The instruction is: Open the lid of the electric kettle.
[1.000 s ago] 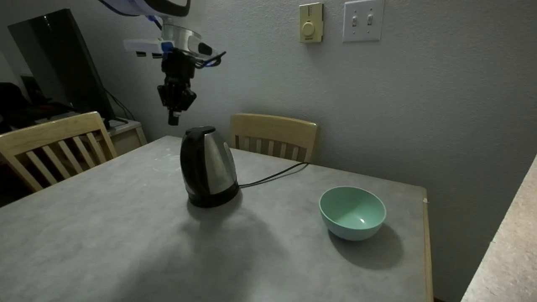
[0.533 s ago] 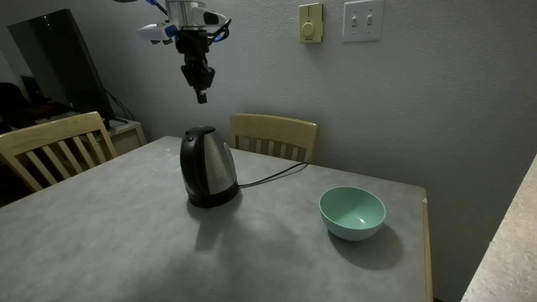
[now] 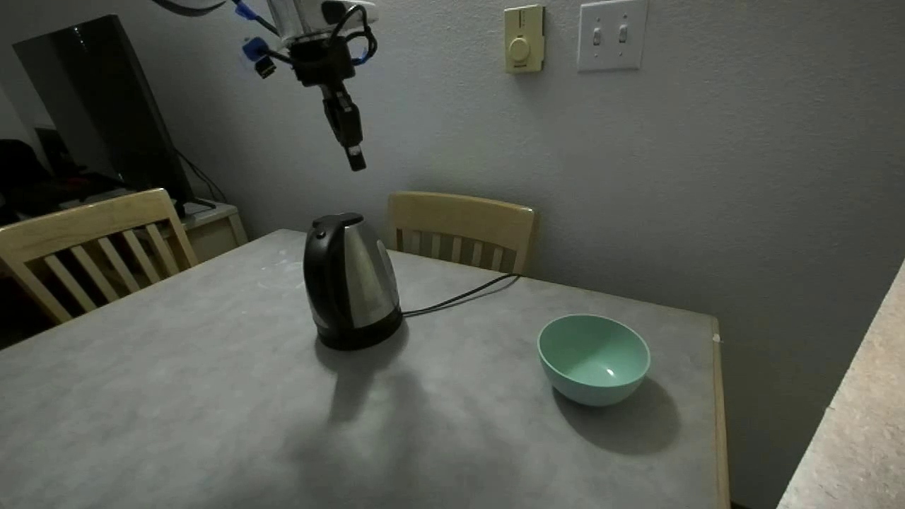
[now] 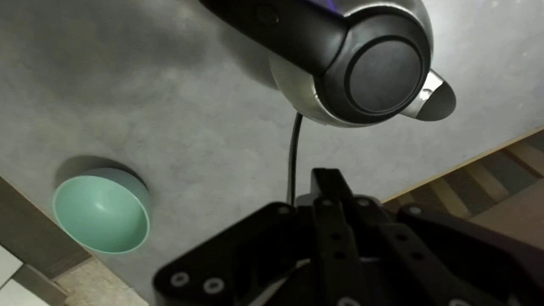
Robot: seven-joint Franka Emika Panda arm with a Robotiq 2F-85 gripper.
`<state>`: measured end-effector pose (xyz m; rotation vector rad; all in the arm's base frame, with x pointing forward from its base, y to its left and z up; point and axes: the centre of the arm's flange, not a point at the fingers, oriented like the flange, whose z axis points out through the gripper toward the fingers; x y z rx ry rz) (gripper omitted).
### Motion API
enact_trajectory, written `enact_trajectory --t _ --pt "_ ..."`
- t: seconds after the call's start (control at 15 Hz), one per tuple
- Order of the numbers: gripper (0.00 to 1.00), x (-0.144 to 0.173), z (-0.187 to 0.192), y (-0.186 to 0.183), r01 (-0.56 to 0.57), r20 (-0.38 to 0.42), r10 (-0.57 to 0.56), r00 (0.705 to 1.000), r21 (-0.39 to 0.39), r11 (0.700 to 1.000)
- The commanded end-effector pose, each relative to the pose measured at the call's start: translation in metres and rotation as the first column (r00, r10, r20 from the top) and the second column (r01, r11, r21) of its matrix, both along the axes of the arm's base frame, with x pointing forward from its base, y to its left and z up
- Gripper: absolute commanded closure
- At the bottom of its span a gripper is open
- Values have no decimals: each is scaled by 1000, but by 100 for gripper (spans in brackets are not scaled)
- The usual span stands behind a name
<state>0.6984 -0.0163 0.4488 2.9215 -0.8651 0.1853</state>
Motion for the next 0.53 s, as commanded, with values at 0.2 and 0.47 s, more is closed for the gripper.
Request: enact_trajectory --t 0.2,0.47 --pt "100 -42 -1 1 182 -122 -180 976 -1 983" --pt "100 -37 -15 -7 208 -167 -200 965 26 978"
